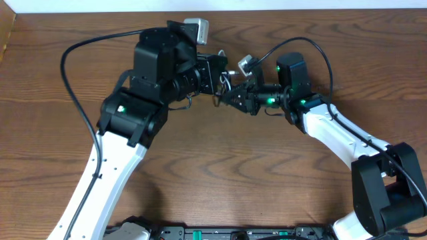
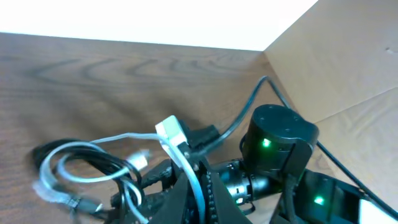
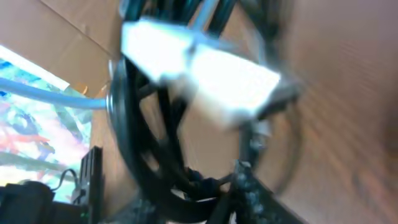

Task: Untangle cables

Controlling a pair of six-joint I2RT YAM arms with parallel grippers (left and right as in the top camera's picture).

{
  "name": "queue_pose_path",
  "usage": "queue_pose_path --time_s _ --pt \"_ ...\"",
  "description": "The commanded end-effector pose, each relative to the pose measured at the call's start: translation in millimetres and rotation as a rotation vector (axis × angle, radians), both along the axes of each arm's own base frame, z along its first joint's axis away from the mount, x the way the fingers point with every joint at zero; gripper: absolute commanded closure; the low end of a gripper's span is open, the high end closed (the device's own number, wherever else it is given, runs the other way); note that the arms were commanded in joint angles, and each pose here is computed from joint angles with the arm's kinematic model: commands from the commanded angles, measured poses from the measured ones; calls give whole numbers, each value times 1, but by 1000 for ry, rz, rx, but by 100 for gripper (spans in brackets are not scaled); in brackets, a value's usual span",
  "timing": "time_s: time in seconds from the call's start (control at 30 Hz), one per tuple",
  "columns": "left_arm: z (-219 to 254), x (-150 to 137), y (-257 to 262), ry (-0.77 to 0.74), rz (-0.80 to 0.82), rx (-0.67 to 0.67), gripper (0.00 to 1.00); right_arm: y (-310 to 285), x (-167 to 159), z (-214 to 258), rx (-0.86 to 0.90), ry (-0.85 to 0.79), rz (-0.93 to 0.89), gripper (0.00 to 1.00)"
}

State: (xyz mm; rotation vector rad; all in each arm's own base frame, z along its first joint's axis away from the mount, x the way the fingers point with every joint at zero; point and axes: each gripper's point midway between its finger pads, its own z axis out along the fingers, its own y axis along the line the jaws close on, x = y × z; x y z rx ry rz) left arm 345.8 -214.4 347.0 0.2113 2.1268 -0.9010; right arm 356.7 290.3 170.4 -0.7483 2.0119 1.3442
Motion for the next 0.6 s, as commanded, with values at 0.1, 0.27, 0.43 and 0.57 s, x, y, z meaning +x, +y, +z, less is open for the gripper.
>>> queue_pose_path --time_s 0.1,0.27,0.43,0.57 --pt "33 -13 7 -76 -4 -44 93 -20 26 -5 -8 151 -179 97" --pt "49 -13 31 -117 54 -56 93 -52 42 -43 -141 308 -412 99" --pt "68 -16 61 -171 132 -69 92 -82 43 -74 -264 427 -588 99" --pt "80 -21 85 -207 195 -73 92 -101 42 -87 -320 492 -689 99"
